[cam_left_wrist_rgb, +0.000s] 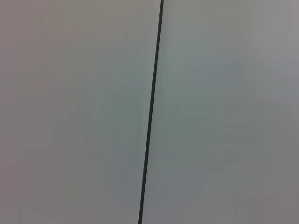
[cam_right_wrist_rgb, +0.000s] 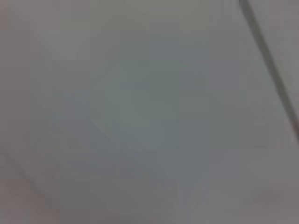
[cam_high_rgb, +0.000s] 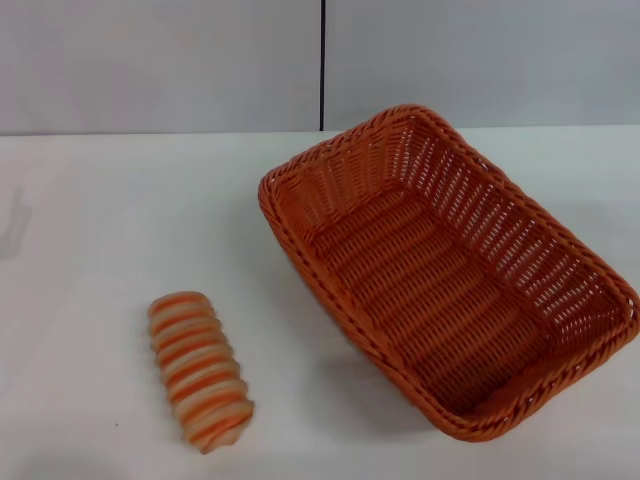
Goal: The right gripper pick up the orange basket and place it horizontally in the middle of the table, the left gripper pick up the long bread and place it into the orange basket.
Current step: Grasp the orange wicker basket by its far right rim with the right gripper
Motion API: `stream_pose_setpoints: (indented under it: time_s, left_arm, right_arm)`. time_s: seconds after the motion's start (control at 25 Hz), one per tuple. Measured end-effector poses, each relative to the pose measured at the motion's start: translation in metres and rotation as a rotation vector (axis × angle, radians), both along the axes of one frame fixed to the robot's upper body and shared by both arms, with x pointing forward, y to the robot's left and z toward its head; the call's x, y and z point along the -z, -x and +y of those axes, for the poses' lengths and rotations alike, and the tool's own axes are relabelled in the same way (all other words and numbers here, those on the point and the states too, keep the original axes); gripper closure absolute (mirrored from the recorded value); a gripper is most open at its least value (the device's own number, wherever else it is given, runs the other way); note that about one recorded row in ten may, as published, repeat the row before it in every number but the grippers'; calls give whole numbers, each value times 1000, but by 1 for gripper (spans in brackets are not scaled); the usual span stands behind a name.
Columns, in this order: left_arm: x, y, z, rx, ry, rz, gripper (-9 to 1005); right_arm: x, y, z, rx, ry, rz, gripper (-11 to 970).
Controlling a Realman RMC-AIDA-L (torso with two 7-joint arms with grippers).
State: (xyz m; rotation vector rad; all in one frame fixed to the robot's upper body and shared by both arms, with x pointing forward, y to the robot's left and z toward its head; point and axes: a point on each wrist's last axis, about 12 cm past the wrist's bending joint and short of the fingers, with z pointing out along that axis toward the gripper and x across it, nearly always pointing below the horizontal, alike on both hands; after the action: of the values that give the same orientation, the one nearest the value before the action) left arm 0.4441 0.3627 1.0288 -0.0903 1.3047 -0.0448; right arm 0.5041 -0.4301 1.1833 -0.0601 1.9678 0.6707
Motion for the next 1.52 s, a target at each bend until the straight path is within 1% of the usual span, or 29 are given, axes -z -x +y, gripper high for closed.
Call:
stream_pose_setpoints:
  time_s: [0.08, 0.12, 0.16, 0.24, 0.28, 0.4, 0.48, 0.52, 0.56, 0.68, 0.72, 0.76, 0.88, 0.92, 0.96, 1.08, 1.12, 1.16, 1.24, 1.28, 1.32, 1.36, 1.48, 1.52]
  left_arm:
    - [0, 0, 0, 0, 0, 0, 215]
    - [-1, 0, 2, 0, -5, -3, 215]
    - [-1, -1, 2, 0, -4, -4, 215]
    - [-3, -1, 4, 4, 0, -8, 215]
    - [-3, -1, 5, 7, 3, -10, 215]
    - [-4, -2, 6, 12, 3, -11, 215]
    - [-4, -1, 6, 14, 2, -9, 215]
    - [-4, 0, 6, 15, 4, -9, 215]
    - [-4, 0, 6, 15, 4, -9, 215]
    - [-4, 1, 6, 17, 8, -12, 215]
    - [-4, 1, 6, 18, 9, -14, 215]
    - [-4, 1, 6, 18, 9, -14, 215]
    - [-4, 1, 6, 19, 8, -16, 215]
    - [-4, 1, 6, 19, 8, -16, 215]
    - [-4, 1, 6, 19, 8, -15, 215]
    - [-4, 2, 6, 18, 9, -15, 216]
    - [-4, 2, 6, 18, 9, -15, 216]
    - [-4, 2, 6, 18, 9, -15, 216]
    - [-4, 2, 6, 19, 9, -15, 216]
    - [-4, 2, 6, 19, 9, -15, 216]
    - [-4, 2, 6, 19, 9, -15, 216]
    - [-4, 2, 6, 19, 9, -15, 216]
    - [-4, 1, 5, 23, 9, -20, 216]
    - [-4, 1, 5, 23, 9, -20, 216]
  right_arm:
    - [-7, -12, 8, -63, 36, 91, 408]
    - [-10, -23, 16, -123, 70, 178, 410]
    - [-10, -23, 16, -123, 70, 178, 412]
    - [-12, -35, 26, -186, 113, 271, 416]
    - [-15, -45, 36, -239, 147, 334, 418]
    - [-19, -54, 45, -287, 170, 374, 424]
    - [-23, -63, 55, -341, 178, 401, 428]
    - [-24, -70, 63, -394, 176, 435, 429]
    - [-24, -70, 63, -394, 176, 435, 431]
    - [-21, -82, 76, -466, 168, 495, 437]
    - [-18, -89, 82, -490, 163, 522, 439]
    - [-18, -89, 82, -490, 163, 522, 441]
    - [-12, -97, 89, -501, 165, 543, 447]
    - [-8, -101, 93, -502, 179, 551, 449]
    - [-8, -101, 93, -502, 179, 551, 451]
    - [2, -107, 102, -501, 199, 565, 457]
    - [10, -112, 110, -506, 206, 565, 459]
    - [10, -112, 110, -506, 206, 565, 461]
    - [15, -116, 119, -517, 214, 550, 465]
    - [18, -117, 125, -526, 220, 540, 467]
    - [24, -119, 136, -540, 228, 522, 469]
    - [24, -119, 136, -540, 228, 522, 471]
    - [30, -121, 151, -563, 222, 517, 477]
    - [35, -121, 158, -568, 216, 526, 479]
